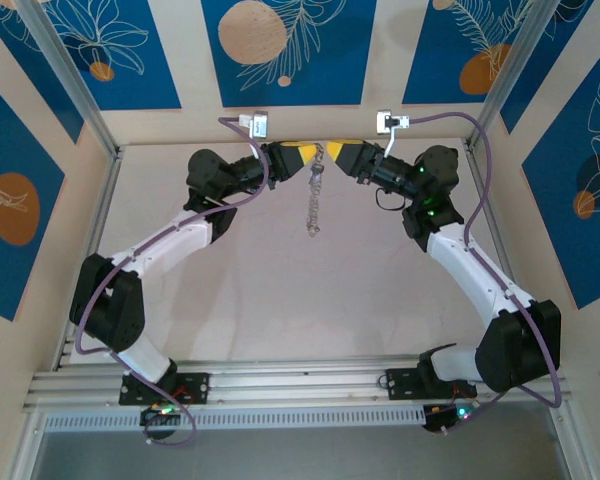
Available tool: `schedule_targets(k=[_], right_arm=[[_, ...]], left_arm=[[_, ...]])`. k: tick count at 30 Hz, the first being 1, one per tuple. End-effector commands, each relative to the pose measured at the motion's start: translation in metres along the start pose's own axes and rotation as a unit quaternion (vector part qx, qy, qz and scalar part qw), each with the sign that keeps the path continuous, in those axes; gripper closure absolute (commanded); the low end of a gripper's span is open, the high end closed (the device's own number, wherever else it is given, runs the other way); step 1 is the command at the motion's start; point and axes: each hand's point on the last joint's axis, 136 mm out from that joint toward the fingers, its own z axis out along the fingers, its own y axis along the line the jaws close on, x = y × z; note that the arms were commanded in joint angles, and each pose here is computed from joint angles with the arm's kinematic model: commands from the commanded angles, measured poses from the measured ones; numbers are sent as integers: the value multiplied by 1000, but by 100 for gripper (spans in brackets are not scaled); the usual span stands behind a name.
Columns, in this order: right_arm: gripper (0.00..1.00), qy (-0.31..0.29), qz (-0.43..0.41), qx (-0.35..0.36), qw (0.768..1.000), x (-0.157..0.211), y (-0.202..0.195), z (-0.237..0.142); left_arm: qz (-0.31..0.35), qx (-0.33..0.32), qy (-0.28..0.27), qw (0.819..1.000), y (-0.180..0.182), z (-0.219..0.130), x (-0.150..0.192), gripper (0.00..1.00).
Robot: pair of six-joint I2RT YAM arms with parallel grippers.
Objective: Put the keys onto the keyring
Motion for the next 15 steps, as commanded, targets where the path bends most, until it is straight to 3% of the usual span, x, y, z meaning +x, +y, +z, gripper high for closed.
schedule_targets(k=[1, 15], right_arm=[[72, -3, -15, -18, 1000, -6, 12, 7], [78, 13, -13, -28, 999, 3, 14, 13]], left_arm=[[29, 32, -21, 999, -23, 6, -15, 100], [27, 36, -19, 999, -23, 9, -13, 100]])
